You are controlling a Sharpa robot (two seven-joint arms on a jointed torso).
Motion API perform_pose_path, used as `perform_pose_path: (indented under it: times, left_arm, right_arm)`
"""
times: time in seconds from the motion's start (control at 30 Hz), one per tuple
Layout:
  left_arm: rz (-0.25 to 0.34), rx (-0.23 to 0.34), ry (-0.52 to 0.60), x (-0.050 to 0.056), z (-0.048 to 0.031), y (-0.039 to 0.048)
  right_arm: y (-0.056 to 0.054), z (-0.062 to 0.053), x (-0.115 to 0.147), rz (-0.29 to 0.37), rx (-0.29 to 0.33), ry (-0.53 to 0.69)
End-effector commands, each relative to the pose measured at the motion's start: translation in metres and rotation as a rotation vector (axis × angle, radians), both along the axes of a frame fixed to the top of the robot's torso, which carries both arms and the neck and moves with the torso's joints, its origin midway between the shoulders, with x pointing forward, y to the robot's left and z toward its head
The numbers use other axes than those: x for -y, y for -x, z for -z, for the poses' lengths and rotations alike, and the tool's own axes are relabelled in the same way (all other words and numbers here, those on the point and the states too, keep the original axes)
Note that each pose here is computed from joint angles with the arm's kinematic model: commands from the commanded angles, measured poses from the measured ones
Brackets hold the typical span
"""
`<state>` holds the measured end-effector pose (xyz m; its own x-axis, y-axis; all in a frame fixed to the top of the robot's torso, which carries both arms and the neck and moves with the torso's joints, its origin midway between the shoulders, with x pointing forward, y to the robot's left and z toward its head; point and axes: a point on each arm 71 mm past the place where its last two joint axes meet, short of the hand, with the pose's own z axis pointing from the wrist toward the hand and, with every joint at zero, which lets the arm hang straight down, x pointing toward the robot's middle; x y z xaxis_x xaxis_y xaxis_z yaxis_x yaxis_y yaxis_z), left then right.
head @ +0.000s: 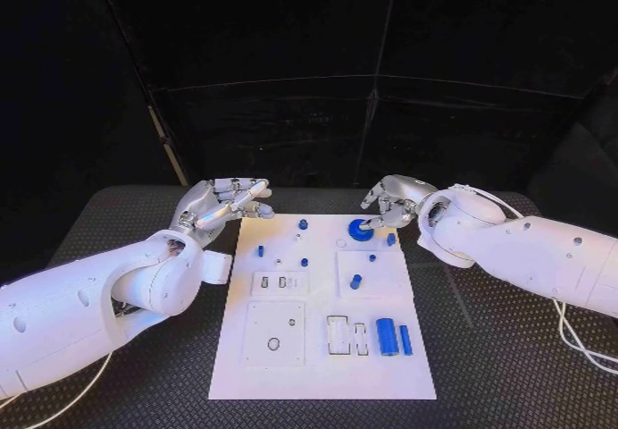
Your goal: Assemble the parts on the task board
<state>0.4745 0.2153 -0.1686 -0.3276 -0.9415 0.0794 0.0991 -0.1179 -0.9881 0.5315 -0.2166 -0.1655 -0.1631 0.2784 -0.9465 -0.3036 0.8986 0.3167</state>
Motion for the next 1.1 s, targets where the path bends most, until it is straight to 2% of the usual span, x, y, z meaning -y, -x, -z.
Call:
perform_pose_path:
  times: [0.03, 0.7, 1.1]
  left_arm:
    - [0.017, 0.008, 0.005, 0.002, -0.0014, -0.0003]
    - [0.016, 0.007, 0.005, 0.002, -0.0003, -0.002]
    - [0.015, 0.007, 0.005, 0.002, 0.0001, -0.0025]
  right_arm:
    - [-0.001, 0.005, 0.001, 0.037, -0.089, -0.016]
    - [-0.009, 0.016, -0.01, 0.013, -0.138, 0.083]
    - [-0.011, 0.018, -0.017, -0.005, -0.122, 0.146]
